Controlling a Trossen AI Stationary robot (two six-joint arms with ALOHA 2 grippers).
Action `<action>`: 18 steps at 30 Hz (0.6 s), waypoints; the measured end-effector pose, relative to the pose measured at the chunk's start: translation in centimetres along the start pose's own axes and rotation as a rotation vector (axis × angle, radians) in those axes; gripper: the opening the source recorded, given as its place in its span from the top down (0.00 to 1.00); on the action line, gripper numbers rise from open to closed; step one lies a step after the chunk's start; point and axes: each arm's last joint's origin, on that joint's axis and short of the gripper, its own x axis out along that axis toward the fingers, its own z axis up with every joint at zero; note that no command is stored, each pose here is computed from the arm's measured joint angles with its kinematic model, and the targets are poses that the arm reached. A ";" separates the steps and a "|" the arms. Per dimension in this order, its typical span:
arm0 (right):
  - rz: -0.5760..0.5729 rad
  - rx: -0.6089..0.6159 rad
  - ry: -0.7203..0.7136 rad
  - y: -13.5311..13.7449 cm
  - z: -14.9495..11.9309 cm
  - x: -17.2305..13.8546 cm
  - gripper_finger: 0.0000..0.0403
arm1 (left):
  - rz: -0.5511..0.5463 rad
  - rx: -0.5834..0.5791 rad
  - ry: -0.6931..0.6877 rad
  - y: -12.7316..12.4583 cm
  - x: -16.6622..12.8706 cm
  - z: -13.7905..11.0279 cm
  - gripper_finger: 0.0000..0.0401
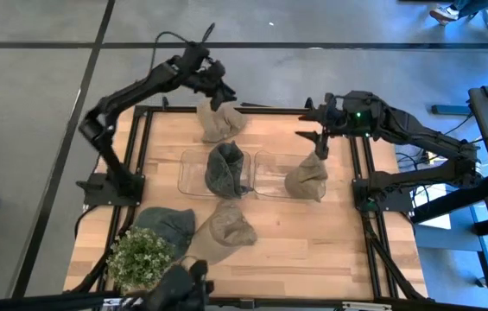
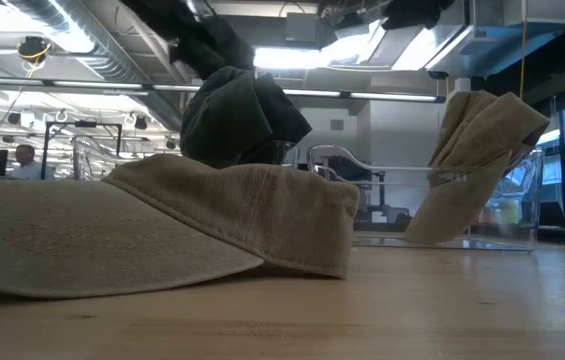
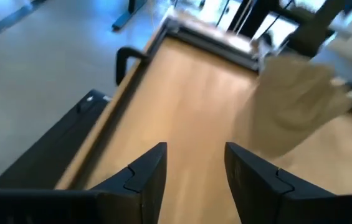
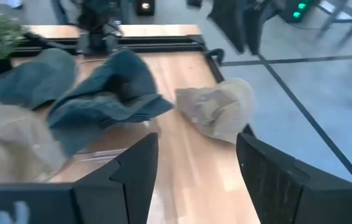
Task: Pick & Place hat
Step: Put the top brown cap into the right transparent bin
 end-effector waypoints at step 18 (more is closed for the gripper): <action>-0.228 0.105 0.031 -5.0 -1.0 -0.7 0.46 | 0.117 0.134 0.309 5.7 9.4 -6.4 0.61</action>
